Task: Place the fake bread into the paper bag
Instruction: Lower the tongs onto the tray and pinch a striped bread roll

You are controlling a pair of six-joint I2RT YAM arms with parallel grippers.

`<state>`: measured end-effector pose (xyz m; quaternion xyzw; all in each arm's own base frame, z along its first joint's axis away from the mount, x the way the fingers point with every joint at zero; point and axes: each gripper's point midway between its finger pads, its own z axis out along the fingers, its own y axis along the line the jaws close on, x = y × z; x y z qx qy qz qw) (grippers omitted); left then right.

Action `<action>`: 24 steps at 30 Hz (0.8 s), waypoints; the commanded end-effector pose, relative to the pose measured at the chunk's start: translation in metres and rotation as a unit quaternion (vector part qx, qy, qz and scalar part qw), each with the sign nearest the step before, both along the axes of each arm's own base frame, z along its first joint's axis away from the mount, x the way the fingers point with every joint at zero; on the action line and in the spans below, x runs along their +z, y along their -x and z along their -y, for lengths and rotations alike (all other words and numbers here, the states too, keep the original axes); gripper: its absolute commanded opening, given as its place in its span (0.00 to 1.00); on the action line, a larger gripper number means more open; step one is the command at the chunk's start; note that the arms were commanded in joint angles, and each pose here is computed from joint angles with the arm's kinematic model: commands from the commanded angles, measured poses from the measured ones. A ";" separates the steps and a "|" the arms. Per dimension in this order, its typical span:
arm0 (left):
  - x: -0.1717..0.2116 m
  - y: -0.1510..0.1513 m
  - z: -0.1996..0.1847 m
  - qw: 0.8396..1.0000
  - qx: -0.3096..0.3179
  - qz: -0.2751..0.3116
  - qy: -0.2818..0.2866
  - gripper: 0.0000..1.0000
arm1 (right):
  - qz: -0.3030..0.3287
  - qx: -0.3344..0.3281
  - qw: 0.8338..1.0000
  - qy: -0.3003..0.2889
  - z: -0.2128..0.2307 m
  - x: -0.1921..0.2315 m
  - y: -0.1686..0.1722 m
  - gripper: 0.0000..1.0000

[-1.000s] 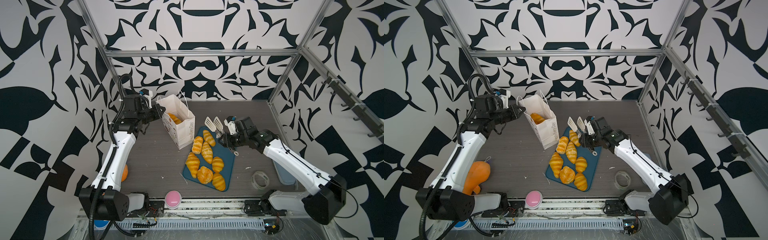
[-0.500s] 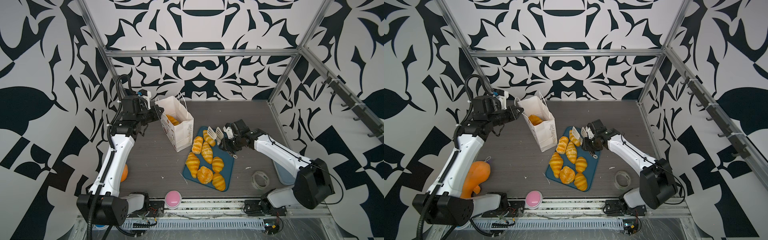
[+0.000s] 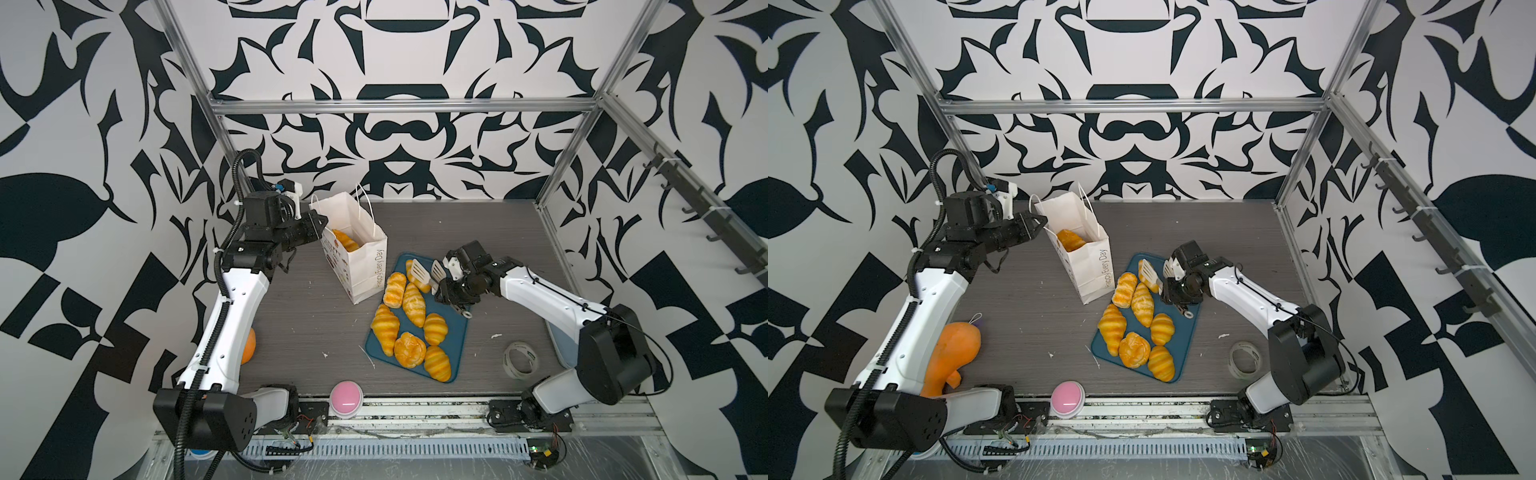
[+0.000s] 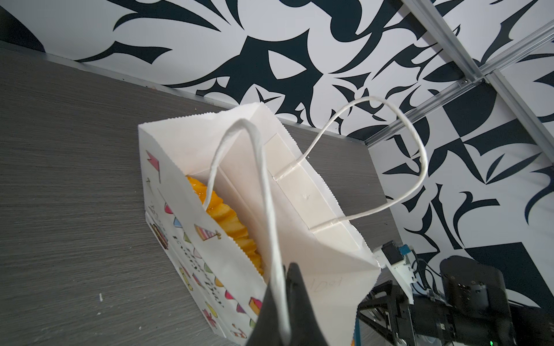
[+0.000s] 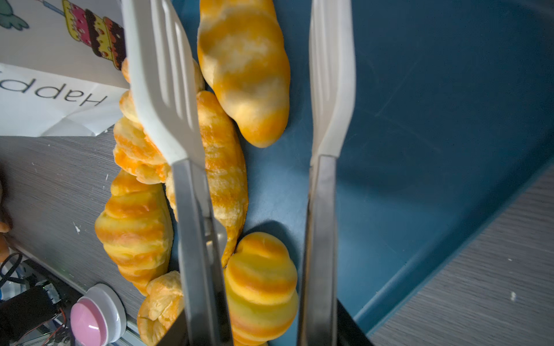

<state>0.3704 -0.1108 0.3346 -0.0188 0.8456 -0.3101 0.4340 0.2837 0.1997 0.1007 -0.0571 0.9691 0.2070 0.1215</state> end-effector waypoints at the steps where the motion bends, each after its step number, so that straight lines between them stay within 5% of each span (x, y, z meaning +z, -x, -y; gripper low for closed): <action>1: -0.005 0.005 0.003 1.000 -0.011 -0.008 0.003 0.00 | 0.023 0.007 1.000 -0.013 -0.005 0.011 -0.009 0.52; 24: -0.013 0.009 0.000 1.000 -0.005 -0.014 -0.005 0.00 | 0.024 0.032 0.999 0.009 -0.014 0.014 -0.017 0.52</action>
